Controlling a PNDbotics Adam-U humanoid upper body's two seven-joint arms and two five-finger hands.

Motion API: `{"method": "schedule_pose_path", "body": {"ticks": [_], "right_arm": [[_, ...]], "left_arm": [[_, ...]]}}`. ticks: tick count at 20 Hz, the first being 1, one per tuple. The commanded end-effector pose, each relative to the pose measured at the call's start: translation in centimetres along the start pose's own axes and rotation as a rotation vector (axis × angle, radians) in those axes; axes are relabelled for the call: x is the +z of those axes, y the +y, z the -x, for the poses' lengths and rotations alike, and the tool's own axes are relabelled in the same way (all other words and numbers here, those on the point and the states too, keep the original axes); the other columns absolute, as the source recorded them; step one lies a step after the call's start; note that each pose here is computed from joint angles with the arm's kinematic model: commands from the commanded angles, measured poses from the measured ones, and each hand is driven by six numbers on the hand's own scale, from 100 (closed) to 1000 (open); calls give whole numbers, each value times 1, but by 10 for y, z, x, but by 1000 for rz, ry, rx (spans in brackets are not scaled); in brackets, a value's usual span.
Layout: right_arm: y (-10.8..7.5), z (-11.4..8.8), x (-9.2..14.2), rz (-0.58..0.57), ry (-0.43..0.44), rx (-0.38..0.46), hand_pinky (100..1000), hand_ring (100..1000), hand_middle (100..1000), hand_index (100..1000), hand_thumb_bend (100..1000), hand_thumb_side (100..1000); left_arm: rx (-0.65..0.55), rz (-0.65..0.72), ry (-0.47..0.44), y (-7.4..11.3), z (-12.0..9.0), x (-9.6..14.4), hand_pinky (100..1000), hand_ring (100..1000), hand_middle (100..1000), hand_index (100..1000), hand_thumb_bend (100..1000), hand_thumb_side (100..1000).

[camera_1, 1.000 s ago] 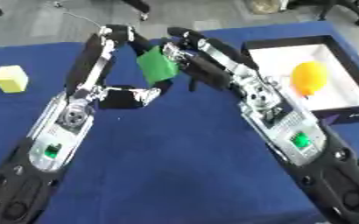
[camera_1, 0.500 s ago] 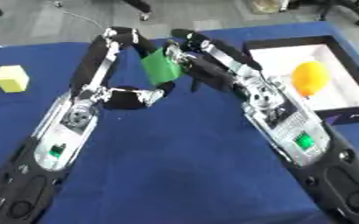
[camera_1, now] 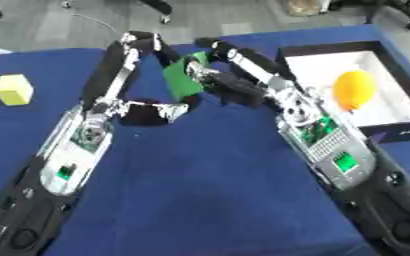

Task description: Pick up the objects with one hand, pass them to the other hand, and then place them into the box on the other side of the table.

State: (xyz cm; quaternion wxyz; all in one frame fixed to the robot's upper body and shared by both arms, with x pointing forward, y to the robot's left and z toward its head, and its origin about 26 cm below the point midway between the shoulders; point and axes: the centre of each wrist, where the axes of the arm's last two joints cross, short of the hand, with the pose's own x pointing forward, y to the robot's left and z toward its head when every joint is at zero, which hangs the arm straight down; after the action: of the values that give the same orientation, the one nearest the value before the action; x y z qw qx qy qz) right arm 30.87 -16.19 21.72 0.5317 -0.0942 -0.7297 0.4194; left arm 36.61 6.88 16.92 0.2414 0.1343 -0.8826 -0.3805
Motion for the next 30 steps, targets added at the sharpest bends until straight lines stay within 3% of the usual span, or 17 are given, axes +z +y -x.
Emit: {"method": "schedule_pose_path", "body": {"ticks": [1, 6, 10, 12, 17, 20, 25, 30], "right_arm": [[-5, -2, -1, 9, 4, 36, 461, 1000, 756, 1000, 100, 825], [-3, 1, -3, 0, 28, 65, 463, 1000, 729, 1000, 100, 784], [-3, 2, -3, 2, 49, 90, 442, 1000, 670, 1000, 100, 692], [-4, 2, -3, 9, 55, 100, 419, 1000, 623, 1000, 100, 589], [-5, 0, -2, 52, 63, 129, 277, 968, 456, 1000, 100, 210], [-7, -2, 0, 91, 57, 139, 204, 922, 377, 970, 100, 219], [-10, -5, 3, 184, 42, 144, 118, 857, 227, 665, 100, 244], [-11, -6, 4, 268, 41, 128, 100, 827, 142, 553, 100, 261]], "left_arm": [[-7, -20, -41, 7, -9, -8, 733, 496, 334, 580, 451, 164], [-3, -25, -53, 9, -12, -10, 733, 496, 335, 580, 450, 164], [0, -31, -62, 11, -15, -11, 732, 496, 336, 581, 452, 165], [2, -33, -65, 12, -16, -11, 732, 496, 336, 581, 453, 166], [3, -37, -75, 14, -19, -12, 732, 495, 337, 584, 459, 169], [4, -39, -79, 15, -20, -13, 733, 498, 342, 591, 473, 175], [3, -43, -79, 16, -21, -13, 736, 516, 377, 631, 567, 197], [-1, -49, -70, 17, -19, -12, 749, 548, 420, 683, 710, 276]]}}
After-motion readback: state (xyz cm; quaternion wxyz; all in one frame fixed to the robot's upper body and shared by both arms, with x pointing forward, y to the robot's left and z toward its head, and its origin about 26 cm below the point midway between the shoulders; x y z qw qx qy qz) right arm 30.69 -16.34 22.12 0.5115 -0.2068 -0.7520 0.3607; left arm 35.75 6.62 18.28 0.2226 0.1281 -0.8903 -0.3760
